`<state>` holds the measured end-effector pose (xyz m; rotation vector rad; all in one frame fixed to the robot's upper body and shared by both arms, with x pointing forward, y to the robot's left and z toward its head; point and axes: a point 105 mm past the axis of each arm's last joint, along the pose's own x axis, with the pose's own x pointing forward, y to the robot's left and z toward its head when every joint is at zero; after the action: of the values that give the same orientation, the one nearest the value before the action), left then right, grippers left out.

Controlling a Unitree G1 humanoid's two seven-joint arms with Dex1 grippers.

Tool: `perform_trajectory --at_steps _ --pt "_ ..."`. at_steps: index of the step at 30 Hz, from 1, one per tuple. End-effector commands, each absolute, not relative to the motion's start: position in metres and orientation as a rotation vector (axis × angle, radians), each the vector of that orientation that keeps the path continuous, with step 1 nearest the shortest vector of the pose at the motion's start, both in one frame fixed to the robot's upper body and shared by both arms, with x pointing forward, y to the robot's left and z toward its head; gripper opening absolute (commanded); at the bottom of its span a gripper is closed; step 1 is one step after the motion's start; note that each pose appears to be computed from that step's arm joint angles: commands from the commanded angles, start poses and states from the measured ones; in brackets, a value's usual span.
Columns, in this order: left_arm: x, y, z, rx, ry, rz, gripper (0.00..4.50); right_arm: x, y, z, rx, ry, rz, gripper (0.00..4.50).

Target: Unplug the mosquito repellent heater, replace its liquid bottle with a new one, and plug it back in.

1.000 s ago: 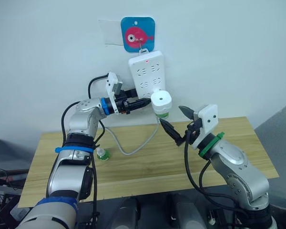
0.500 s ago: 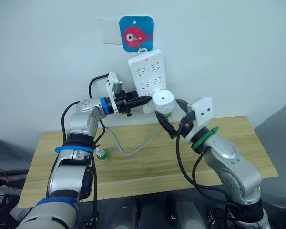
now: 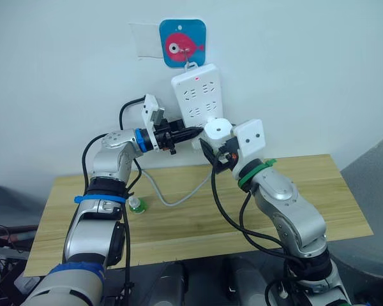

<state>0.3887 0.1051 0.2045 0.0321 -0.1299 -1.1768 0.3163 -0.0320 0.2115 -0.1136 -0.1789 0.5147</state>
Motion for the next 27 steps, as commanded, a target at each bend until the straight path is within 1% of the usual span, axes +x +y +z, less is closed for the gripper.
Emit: perform_trajectory --at_steps 1,3,4,8,15,23,27 --pt "0.390 0.103 0.222 0.061 -0.183 -1.165 1.32 0.312 -0.029 0.225 -0.111 -0.244 0.521 3.92" --pt "0.391 0.104 0.222 0.065 -0.182 -1.158 1.32 0.311 -0.028 0.226 -0.118 -0.250 0.528 3.22" --pt "0.391 0.105 0.221 0.066 -0.181 -1.153 1.32 0.311 -0.028 0.225 -0.123 -0.253 0.530 3.01" --pt "0.394 0.106 0.222 0.062 -0.185 -1.132 1.32 0.310 -0.028 0.225 -0.132 -0.254 0.536 3.01" --pt "0.407 0.116 0.223 0.077 -0.185 -1.045 1.32 0.304 -0.037 0.223 -0.138 -0.234 0.531 3.01" --pt "0.411 0.119 0.222 0.084 -0.183 -1.032 1.32 0.299 -0.055 0.219 -0.149 -0.199 0.501 3.01" --pt "0.410 0.118 0.223 0.090 -0.195 -1.032 1.32 0.297 -0.064 0.221 -0.140 -0.206 0.489 3.01"
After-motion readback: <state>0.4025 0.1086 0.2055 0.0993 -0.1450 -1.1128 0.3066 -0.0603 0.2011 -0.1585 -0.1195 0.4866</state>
